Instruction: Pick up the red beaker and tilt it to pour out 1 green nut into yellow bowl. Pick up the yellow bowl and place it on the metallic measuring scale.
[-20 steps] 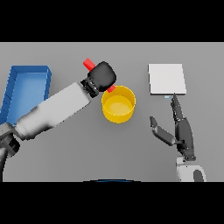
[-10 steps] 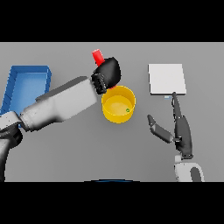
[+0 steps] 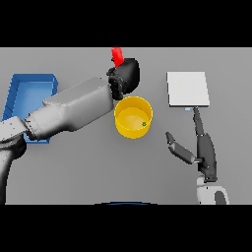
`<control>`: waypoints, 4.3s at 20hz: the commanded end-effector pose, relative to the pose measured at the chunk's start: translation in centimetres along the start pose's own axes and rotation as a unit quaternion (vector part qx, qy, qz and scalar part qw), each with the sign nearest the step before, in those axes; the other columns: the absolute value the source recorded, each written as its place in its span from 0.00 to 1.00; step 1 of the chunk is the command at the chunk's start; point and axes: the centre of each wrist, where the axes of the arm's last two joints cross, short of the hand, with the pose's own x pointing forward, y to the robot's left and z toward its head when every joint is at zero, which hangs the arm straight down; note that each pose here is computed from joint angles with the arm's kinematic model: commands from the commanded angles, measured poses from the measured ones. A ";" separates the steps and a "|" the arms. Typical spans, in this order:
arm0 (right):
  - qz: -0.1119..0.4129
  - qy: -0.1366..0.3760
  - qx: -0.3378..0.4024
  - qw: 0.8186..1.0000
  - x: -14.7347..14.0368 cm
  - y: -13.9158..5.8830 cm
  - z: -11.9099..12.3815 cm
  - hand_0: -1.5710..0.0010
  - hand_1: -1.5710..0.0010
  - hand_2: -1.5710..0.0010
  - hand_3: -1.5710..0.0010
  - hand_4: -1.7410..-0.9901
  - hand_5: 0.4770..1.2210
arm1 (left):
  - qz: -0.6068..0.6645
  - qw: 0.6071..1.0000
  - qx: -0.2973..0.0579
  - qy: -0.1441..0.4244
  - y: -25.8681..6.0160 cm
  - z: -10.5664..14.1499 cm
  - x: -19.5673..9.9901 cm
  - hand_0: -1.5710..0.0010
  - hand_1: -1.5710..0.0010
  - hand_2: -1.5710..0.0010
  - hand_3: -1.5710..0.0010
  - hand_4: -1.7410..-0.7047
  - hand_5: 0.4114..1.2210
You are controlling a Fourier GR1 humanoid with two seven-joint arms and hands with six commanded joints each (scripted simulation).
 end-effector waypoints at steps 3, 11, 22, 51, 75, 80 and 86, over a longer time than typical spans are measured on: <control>-0.006 -0.006 0.001 1.000 0.2 0.5 -0.4 1.00 1.00 1.00 1.00 0.72 0.15 | 0.013 0.999 0.017 0.032 0.9 1.1 -4.6 0.00 0.00 0.00 0.05 0.01 1.00; -0.036 -0.016 0.009 0.999 0.3 0.2 -0.7 1.00 1.00 1.00 1.00 0.73 0.16 | 0.183 0.963 0.032 0.198 -0.4 6.0 -16.9 0.00 0.00 0.02 0.11 0.02 1.00; -0.029 -0.034 0.023 0.999 -0.4 -0.4 -0.8 1.00 1.00 1.00 1.00 0.69 0.15 | 0.630 0.662 0.090 0.396 -18.4 12.9 -17.5 0.00 0.00 0.00 0.10 0.00 1.00; 0.001 -0.035 0.038 0.999 -0.3 -0.6 -0.4 1.00 1.00 1.00 1.00 0.75 0.25 | 0.792 0.431 -0.057 0.428 -25.0 18.2 3.1 0.52 0.62 0.61 0.63 0.75 0.41; 0.305 -0.129 0.259 0.907 5.1 0.1 -7.3 1.00 1.00 1.00 1.00 0.62 0.26 | 0.814 0.421 -0.013 0.400 -25.0 17.8 2.6 1.00 1.00 1.00 1.00 0.91 0.37; 0.386 -0.160 0.334 0.845 6.3 1.6 -9.7 1.00 1.00 1.00 1.00 0.63 0.24 | 0.816 0.422 -0.012 0.396 -24.5 17.6 2.6 1.00 1.00 1.00 1.00 0.91 0.38; 0.426 -0.169 0.405 0.791 6.8 3.5 -11.3 1.00 1.00 1.00 1.00 0.63 0.28 | 0.813 0.427 -0.014 0.395 -24.4 17.3 2.7 1.00 1.00 1.00 1.00 0.91 0.38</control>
